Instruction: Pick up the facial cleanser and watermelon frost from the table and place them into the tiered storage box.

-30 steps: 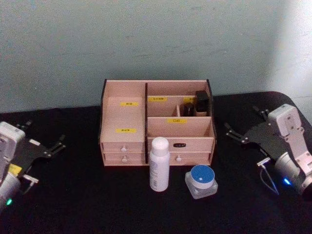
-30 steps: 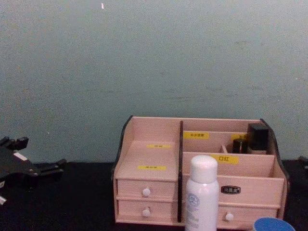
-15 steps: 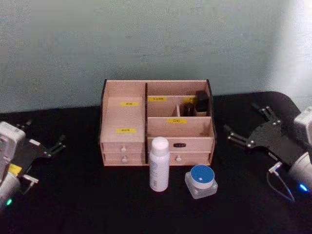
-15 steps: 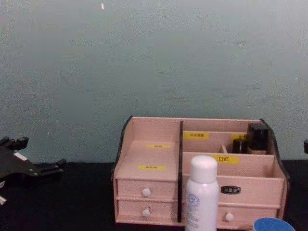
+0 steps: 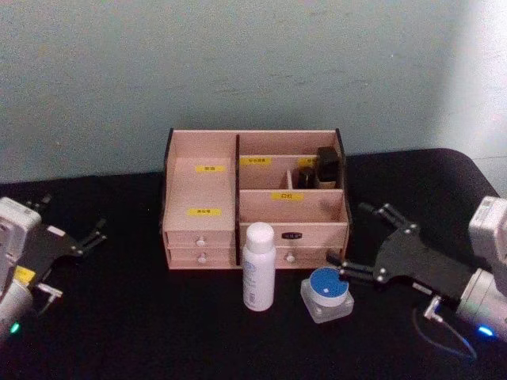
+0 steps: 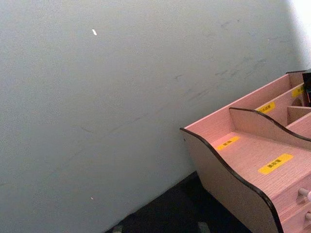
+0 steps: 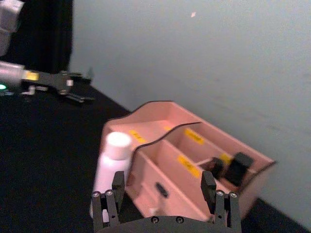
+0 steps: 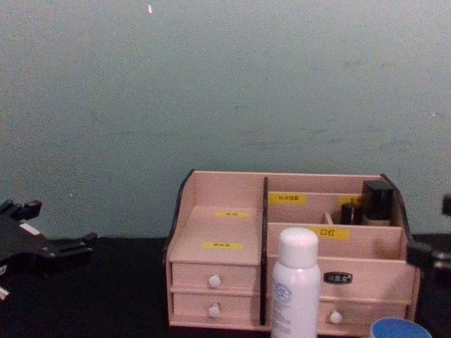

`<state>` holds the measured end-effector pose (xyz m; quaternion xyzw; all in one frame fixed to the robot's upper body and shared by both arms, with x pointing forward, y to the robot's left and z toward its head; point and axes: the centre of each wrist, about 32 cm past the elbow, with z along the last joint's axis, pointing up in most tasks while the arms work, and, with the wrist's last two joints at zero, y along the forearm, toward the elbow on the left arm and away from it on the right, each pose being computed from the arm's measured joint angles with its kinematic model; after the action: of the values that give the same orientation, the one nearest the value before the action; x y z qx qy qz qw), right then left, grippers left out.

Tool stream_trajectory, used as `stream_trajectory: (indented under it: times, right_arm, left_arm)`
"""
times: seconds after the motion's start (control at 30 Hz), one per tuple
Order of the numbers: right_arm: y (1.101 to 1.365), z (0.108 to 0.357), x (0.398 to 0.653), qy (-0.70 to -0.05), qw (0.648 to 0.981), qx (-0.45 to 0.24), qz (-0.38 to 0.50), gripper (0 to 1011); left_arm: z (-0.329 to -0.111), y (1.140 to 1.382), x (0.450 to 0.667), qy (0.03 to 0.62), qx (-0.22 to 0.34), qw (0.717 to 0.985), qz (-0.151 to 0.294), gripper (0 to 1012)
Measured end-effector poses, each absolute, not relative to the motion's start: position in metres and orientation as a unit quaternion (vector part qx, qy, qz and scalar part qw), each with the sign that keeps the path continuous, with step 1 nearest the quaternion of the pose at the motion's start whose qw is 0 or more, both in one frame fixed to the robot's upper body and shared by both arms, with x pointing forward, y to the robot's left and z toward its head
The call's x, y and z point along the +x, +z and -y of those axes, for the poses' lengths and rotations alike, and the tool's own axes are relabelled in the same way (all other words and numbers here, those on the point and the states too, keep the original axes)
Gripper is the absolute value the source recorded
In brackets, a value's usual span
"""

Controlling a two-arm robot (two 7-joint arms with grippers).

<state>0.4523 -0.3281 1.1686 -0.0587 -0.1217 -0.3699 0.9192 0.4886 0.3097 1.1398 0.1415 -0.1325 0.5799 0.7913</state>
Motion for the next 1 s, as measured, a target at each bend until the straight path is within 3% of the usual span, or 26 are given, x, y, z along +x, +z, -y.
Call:
stream_trajectory:
  times: [0.47, 1.0]
  right_arm:
    - [1.161, 0.302, 0.469, -0.316, 0.942, -0.084, 0.073, 1003]
    - [1.161, 0.278, 0.489, -0.298, 0.950, -0.090, 0.041, 1002]
  left_arm:
    - [-0.310, 1.140, 0.489, 0.580, 0.141, 0.791, 0.132, 1001]
    - [-0.310, 1.140, 0.489, 0.580, 0.142, 0.791, 0.132, 1001]
